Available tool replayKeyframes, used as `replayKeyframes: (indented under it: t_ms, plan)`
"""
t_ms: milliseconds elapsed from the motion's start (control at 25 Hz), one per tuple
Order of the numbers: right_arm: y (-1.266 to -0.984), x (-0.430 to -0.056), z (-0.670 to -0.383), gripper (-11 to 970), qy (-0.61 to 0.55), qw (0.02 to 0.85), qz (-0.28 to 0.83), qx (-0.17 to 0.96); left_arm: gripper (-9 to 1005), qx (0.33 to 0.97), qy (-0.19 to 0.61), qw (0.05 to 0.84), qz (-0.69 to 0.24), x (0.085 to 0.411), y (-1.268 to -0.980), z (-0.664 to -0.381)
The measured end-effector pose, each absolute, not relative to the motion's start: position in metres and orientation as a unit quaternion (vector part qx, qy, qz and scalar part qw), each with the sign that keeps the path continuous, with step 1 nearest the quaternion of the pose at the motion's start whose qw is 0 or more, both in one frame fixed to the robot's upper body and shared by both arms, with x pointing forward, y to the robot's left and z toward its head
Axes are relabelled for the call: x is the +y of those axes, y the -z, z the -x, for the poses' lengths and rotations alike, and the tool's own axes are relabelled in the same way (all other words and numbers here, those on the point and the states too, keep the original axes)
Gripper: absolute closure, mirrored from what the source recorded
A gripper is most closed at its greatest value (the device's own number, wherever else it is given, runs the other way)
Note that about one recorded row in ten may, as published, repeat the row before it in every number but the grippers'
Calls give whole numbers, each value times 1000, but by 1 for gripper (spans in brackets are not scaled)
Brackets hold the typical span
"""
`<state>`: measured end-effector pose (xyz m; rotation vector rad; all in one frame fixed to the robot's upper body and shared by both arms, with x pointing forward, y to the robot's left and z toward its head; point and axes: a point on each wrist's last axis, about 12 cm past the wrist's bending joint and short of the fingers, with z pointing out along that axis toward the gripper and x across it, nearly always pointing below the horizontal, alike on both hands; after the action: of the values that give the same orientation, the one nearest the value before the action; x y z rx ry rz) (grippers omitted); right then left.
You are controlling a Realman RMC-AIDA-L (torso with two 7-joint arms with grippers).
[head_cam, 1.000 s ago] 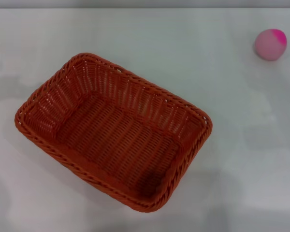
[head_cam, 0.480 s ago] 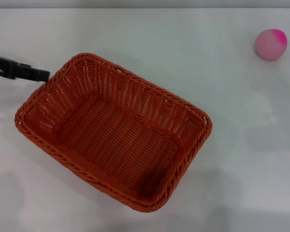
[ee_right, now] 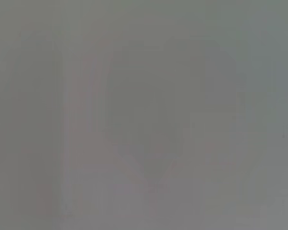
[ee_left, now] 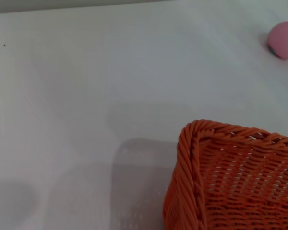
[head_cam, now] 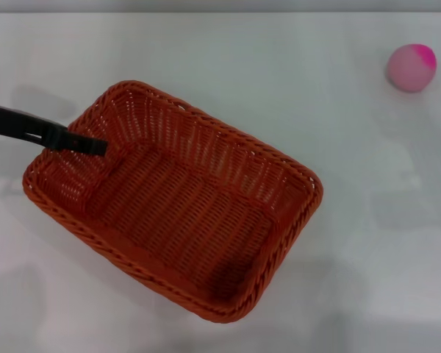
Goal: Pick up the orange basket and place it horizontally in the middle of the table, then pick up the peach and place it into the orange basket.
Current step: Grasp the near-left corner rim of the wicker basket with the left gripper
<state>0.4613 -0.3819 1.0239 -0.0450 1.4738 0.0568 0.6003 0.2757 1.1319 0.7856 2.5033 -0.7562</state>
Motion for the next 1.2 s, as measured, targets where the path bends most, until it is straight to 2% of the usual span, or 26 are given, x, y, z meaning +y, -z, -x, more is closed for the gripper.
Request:
replayKeyframes:
  t_ms: [680,920,1120,1200]
  plan:
    - [-1020,-381,-462,133,-26,731,15,681,364,903,253,174,-300,259,-1126,-603]
    - [-1021,-381,-463,133,-26,731,15,681,539,902,247,183,-303,260,-1130,-604]
    - [-1021,-381,-464,133,-26,732,16,681,775,902,248,180,-304,258,-1129,-604]
    - [-1021,-381,-464,133,-26,732,16,681,799,902,248,179,-304,258,-1128,-604]
